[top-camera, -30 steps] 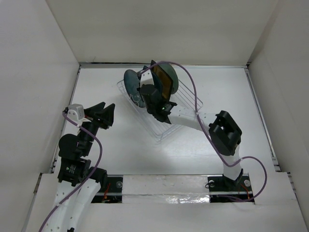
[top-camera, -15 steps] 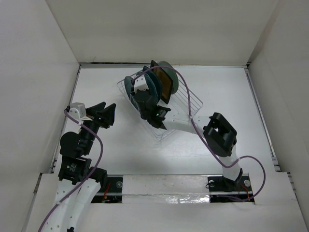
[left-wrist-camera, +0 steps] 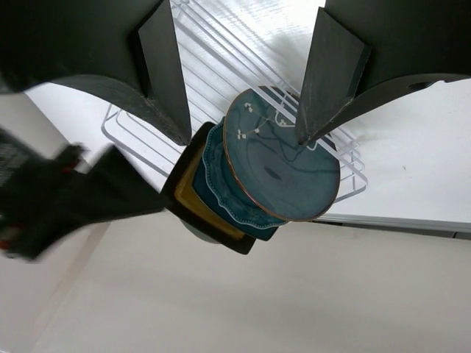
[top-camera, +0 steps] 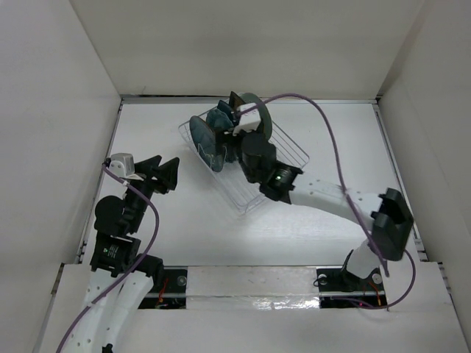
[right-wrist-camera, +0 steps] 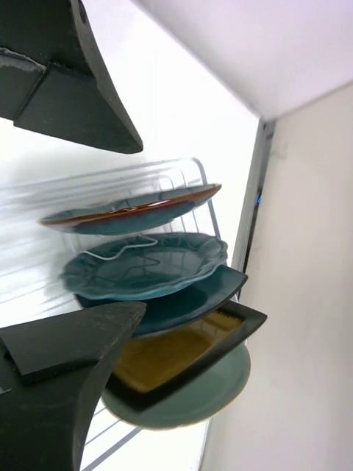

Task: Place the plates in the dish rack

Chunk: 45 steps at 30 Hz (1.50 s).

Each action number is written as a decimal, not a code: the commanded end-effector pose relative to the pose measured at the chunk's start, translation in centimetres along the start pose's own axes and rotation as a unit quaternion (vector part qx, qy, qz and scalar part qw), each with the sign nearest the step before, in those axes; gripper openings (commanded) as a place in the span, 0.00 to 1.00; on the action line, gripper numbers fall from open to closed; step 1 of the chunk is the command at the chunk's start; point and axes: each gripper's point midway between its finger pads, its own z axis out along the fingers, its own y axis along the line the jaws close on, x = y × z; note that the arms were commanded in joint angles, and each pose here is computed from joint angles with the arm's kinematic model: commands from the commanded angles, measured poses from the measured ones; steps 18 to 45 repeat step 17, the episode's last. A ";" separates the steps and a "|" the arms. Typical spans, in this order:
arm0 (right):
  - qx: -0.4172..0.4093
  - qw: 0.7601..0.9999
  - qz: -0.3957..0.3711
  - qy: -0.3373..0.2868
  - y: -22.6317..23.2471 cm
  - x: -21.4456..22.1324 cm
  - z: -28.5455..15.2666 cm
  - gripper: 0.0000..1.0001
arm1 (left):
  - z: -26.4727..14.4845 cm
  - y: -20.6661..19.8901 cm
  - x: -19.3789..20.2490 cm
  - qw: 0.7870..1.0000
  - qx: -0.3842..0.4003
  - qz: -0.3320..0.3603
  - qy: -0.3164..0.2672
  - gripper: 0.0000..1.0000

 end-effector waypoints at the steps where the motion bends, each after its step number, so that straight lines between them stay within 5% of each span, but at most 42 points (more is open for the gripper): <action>1: -0.027 0.998 0.061 -0.017 -1.8 -2.0 -3.4 0.87 | 0.2 -0.4 -0.7 1.000 0.010 0.005 -0.014 0.56; 13: 0.105 0.981 0.140 -0.083 -18.9 -5.0 -13.7 0.85 | 0.2 -3.0 -1.0 0.996 0.083 0.000 -0.022 0.64; 45: 0.083 0.983 0.151 -0.058 -18.8 -3.5 -13.2 0.85 | 1.1 -2.7 -0.2 0.997 0.076 -0.008 -0.001 0.63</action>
